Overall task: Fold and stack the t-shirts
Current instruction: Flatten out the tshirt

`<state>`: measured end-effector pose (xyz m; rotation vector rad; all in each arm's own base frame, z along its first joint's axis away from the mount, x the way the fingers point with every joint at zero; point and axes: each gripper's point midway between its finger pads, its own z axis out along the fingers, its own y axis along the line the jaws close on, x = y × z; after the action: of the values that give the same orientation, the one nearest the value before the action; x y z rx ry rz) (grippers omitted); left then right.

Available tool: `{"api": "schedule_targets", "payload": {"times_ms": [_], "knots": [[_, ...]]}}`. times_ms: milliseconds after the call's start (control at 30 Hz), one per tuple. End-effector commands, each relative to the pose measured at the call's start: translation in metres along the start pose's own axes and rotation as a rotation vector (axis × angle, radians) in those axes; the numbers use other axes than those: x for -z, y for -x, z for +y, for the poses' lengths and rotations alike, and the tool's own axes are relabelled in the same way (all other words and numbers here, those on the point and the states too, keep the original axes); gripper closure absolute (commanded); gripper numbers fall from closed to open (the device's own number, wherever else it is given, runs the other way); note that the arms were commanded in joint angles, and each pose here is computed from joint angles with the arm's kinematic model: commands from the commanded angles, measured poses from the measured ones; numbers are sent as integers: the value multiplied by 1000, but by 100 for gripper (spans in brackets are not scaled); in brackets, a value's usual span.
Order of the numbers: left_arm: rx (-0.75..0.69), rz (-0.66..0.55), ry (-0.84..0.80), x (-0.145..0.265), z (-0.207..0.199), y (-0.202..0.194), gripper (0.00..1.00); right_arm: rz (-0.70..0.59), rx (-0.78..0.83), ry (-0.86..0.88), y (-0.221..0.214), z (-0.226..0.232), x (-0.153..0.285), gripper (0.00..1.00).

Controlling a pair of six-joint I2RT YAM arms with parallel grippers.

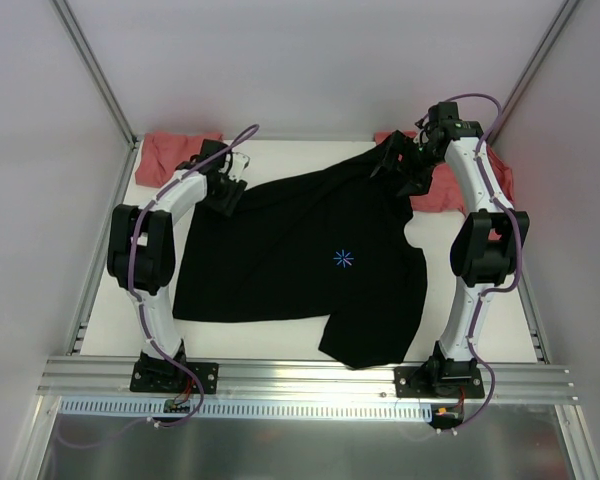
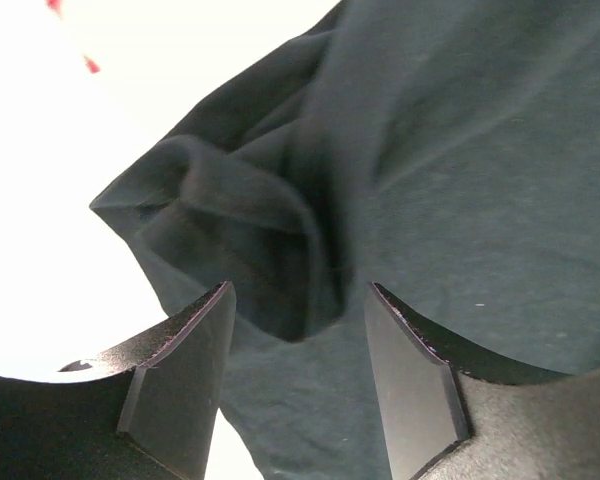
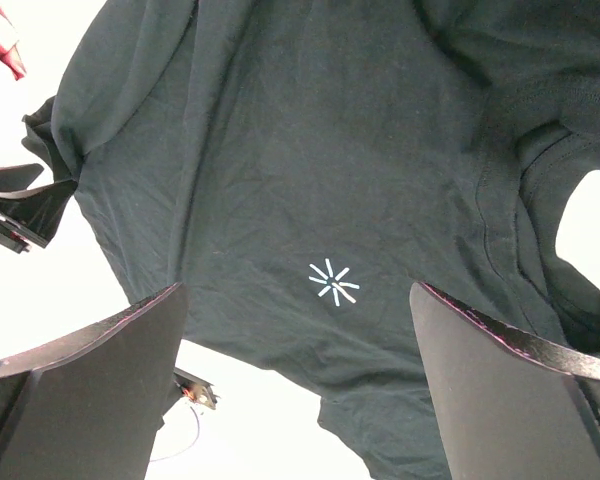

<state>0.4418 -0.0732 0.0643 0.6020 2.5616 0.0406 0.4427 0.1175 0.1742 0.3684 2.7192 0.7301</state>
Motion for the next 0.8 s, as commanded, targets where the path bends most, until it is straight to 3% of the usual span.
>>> {"api": "schedule_targets", "payload": {"times_ms": [0, 100, 133, 267, 367, 567, 767], "knots": [[33, -16, 51, 5, 18, 4, 45, -39, 28, 15, 0, 10, 27, 1], [43, -17, 48, 4, 20, 4, 52, -37, 28, 11, -1, 9, 28, 1], [46, -19, 45, 4, 19, 5, 64, -38, 29, 10, -1, 9, 28, 1], [59, -10, 32, 1, 17, 4, 94, -37, 32, 9, -1, 9, 29, 0], [64, -19, 24, 2, 16, 7, 100, -40, 33, 3, 0, 8, 30, 0], [75, -33, 36, 6, 19, 13, 100, -37, 32, 2, -1, 8, 29, 0], [118, -152, 146, 34, 43, 49, 100, -31, 28, 2, -2, 6, 28, 1]]}}
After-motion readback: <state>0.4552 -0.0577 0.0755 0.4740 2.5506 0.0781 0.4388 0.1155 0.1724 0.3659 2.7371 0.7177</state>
